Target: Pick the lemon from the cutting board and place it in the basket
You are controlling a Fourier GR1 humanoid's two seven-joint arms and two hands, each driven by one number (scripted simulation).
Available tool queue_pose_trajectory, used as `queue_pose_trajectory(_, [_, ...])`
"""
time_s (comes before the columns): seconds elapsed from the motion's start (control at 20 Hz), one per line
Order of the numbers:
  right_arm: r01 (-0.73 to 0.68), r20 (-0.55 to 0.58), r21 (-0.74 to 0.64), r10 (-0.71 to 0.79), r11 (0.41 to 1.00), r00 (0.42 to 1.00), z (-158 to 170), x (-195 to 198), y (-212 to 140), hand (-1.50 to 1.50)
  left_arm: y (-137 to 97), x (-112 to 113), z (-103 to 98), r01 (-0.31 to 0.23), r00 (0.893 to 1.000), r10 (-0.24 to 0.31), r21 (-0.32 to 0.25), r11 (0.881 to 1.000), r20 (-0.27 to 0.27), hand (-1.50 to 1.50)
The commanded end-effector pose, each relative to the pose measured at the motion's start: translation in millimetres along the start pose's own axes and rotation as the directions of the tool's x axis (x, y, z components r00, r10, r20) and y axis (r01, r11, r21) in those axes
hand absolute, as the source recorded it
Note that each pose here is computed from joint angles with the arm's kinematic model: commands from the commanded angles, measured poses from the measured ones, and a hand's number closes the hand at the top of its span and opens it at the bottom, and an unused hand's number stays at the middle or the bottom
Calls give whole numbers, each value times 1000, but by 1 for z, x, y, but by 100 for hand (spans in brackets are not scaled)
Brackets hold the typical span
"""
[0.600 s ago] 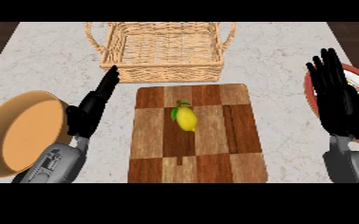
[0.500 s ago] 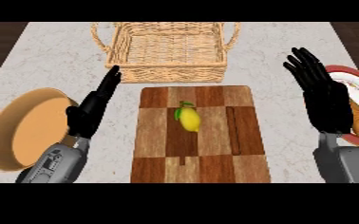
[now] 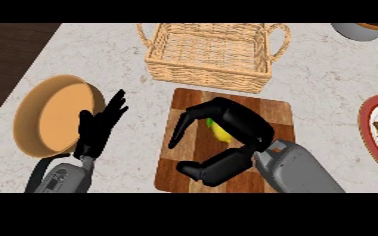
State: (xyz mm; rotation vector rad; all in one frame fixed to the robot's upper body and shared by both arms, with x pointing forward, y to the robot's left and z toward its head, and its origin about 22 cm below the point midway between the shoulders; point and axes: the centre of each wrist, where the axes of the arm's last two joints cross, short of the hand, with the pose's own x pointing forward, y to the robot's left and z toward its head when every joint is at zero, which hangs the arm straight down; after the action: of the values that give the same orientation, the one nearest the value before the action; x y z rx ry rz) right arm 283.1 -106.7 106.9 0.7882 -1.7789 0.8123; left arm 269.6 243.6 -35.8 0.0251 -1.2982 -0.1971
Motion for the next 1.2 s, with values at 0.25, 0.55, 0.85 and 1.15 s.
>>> queue_pose_trajectory(0.25, [-524, -13, 221, 539, 823, 842, -42, 19, 49, -150, 36, -44, 33, -16, 959, 55, 140, 990, -279, 0])
queue_pose_trajectory(0.55, [-814, -28, 236, 841, 531, 540, -68, 100, 11, -150, 47, -47, 50, -23, 951, 72, 166, 986, -299, 0])
queue_pose_trajectory(0.85, [-851, -40, 376, 924, 367, 381, -96, 174, -16, -150, 28, -57, 61, -25, 955, 72, 163, 986, -287, 0])
queue_pose_trajectory(1.15, [-732, -43, 639, 961, 237, 274, -111, 201, -32, -150, 41, -32, 52, -40, 957, 85, 163, 986, -279, 0])
